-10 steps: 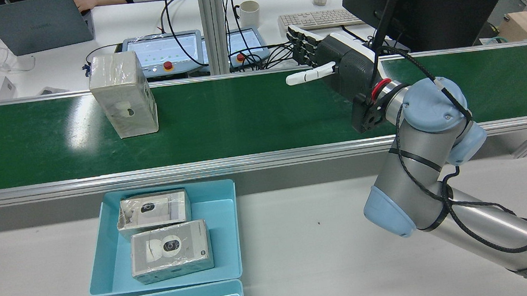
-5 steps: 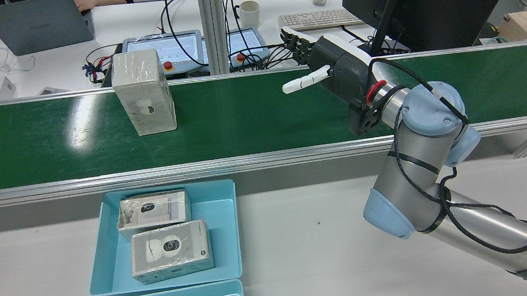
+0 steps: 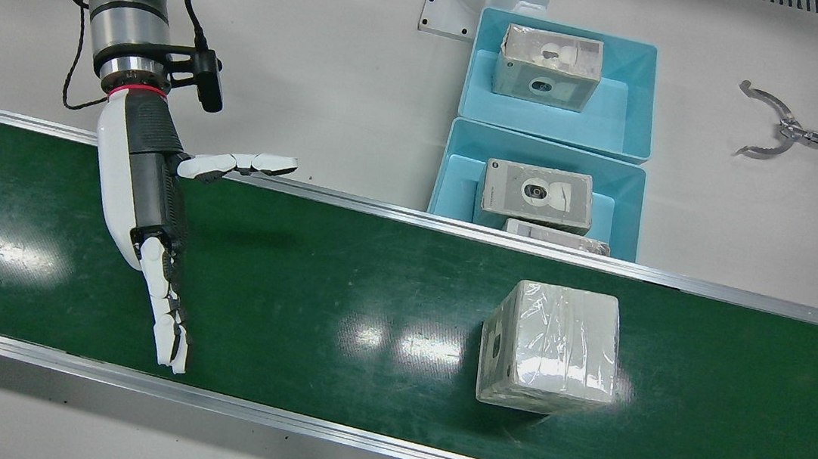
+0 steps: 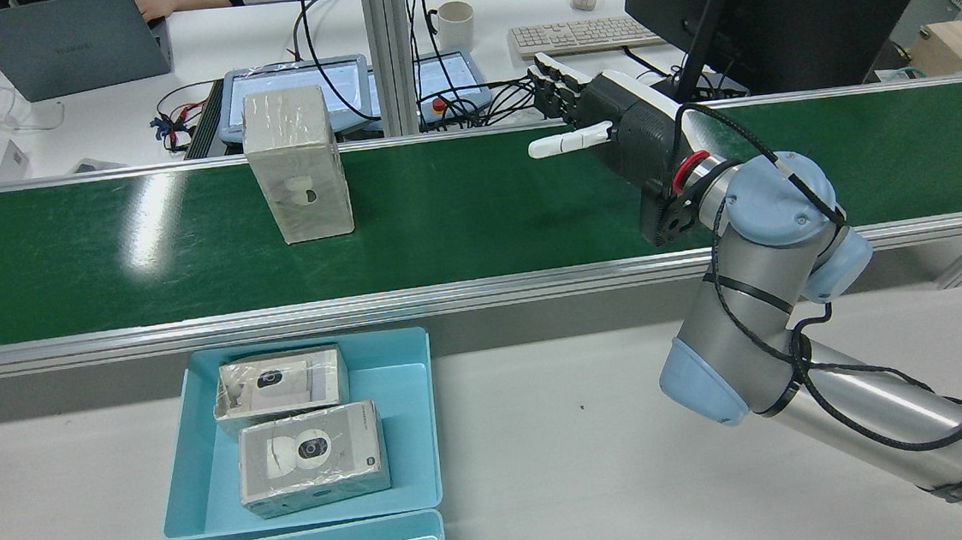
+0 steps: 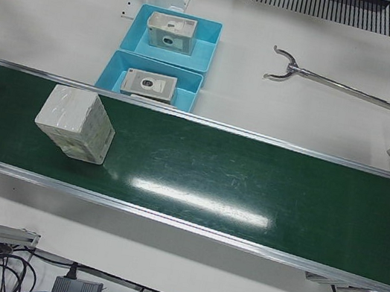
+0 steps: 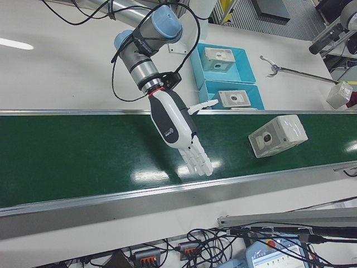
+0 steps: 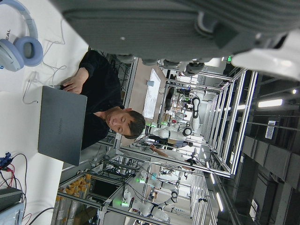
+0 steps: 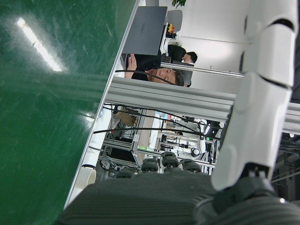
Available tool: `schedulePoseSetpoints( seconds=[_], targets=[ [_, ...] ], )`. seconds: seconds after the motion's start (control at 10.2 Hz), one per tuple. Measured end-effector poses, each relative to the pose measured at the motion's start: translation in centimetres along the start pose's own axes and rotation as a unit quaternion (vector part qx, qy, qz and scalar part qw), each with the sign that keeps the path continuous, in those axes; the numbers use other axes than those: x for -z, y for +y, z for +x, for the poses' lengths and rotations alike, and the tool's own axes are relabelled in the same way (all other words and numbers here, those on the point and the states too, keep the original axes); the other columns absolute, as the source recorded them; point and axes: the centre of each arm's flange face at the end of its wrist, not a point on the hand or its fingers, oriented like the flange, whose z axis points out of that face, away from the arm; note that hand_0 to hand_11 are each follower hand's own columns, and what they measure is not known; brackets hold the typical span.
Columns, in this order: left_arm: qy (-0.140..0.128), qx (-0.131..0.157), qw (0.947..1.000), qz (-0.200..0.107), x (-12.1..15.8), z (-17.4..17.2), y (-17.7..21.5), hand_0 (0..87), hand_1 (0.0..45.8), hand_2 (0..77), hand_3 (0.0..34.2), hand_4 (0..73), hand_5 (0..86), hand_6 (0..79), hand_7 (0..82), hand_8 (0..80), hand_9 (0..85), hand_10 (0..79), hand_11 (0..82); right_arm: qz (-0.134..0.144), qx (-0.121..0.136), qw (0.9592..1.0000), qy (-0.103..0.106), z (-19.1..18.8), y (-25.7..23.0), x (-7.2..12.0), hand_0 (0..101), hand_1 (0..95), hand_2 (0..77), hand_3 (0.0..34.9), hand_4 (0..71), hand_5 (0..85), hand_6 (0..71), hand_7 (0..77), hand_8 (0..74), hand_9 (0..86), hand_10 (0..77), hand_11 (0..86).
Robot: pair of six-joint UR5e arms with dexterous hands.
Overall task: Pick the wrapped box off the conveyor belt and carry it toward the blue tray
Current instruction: 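Wait with the right hand in the path of the wrapped white box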
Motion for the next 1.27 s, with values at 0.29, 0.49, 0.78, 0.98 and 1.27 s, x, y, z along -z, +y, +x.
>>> schedulePoseSetpoints(
  seconds=[0.29,0.49,0.78,0.98,1.27],
  targets=[
    [0.000,0.000,1.0000,0.000,0.00,0.00,0.00,0.0,0.0,0.5,0.0,0.0,1.1,0.0,0.0,0.0,0.0,0.5,0.0,0.006,-0.013,0.9999,-0.001,0.14,-0.38,-0.26,43,10.9,9.3,0.4,0.0,0.5,0.0,0.0,3.3,1.6,0.0,1.1],
    [0.000,0.000,1.0000,0.000,0.00,0.00,0.00,0.0,0.0,0.5,0.0,0.0,1.1,0.0,0.0,0.0,0.0,0.0,0.0,0.011,-0.023,0.9997,0.000,0.43,-0.92,-0.41,44,11.5,10.4,0.1,0.0,0.5,0.0,0.0,3.3,1.6,0.0,1.1],
    [0.000,0.000,1.0000,0.000,0.00,0.00,0.00,0.0,0.0,0.5,0.0,0.0,1.1,0.0,0.0,0.0,0.0,0.5,0.0,0.008,-0.029,0.9995,-0.001,0.56,-0.84,-0.67,44,11.5,10.4,0.1,0.0,0.5,0.0,0.0,3.3,1.6,1.6,2.2],
    [0.000,0.000,1.0000,0.000,0.00,0.00,0.00,0.0,0.0,0.5,0.0,0.0,1.1,0.0,0.0,0.0,0.0,0.0,0.0,0.007,-0.030,0.9995,-0.001,0.62,-0.74,-0.73,44,12.0,10.4,0.1,0.0,0.5,0.0,0.0,3.3,1.6,1.1,3.8],
    [0.000,0.000,1.0000,0.000,0.00,0.00,0.00,0.0,0.0,0.5,0.0,0.0,1.1,0.0,0.0,0.0,0.0,0.0,0.0,0.005,-0.031,0.9995,-0.001,0.64,-0.60,-0.78,45,12.5,10.4,0.1,0.0,0.5,0.0,0.0,3.3,1.6,0.5,2.7]
  ],
)
